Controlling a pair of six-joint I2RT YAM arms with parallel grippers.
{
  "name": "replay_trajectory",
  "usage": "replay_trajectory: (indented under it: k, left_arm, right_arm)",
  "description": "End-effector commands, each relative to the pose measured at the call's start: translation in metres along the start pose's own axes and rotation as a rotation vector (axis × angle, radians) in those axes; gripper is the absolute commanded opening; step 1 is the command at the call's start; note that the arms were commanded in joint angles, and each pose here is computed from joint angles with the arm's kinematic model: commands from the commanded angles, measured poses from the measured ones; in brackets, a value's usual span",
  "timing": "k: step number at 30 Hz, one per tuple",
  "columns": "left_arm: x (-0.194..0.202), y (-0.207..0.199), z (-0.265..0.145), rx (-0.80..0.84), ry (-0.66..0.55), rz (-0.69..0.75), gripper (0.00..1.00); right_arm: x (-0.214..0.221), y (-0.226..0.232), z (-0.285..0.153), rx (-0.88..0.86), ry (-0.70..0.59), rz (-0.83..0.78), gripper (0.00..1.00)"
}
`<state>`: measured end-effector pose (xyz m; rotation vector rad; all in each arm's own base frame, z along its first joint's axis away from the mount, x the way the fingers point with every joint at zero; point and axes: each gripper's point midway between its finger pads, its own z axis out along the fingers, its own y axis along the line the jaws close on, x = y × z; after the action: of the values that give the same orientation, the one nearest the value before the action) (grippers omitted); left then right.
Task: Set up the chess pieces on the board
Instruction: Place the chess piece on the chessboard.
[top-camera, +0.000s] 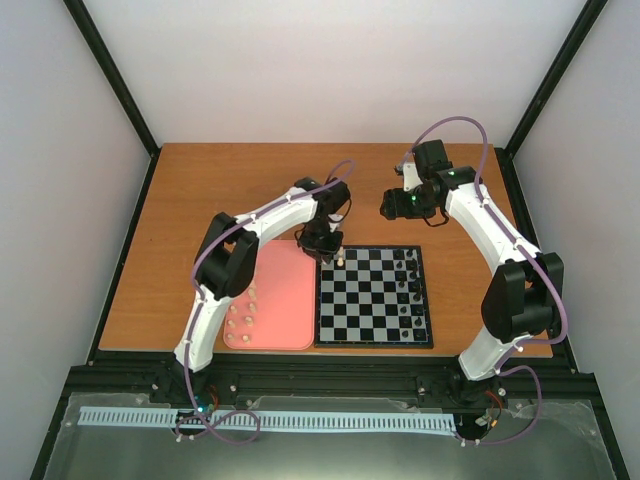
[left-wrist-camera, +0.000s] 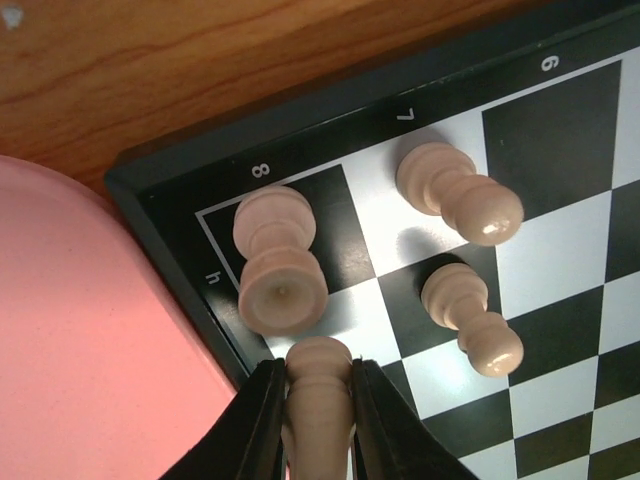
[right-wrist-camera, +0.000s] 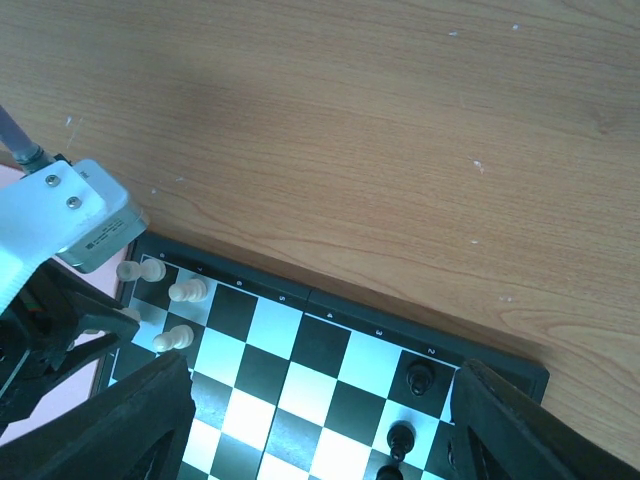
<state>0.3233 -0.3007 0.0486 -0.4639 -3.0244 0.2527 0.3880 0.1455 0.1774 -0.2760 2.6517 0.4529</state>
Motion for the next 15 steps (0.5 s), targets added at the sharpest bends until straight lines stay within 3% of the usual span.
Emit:
replay_trajectory:
  k: [1,15]
  left_arm:
    - [-0.0043,-0.0098,-0.0041,0.019,-0.005,0.017,0.01]
    - [-0.0011,-0.0103,0.0041,0.023,0.026,0.019,0.01]
  right_arm:
    - [-0.0079,-0.0014,-0.0095,0.006,-0.035,-0.014,0.71]
    - [-0.0066,-0.0025,-0.0074,0.009,-0.030,-0.013,0.71]
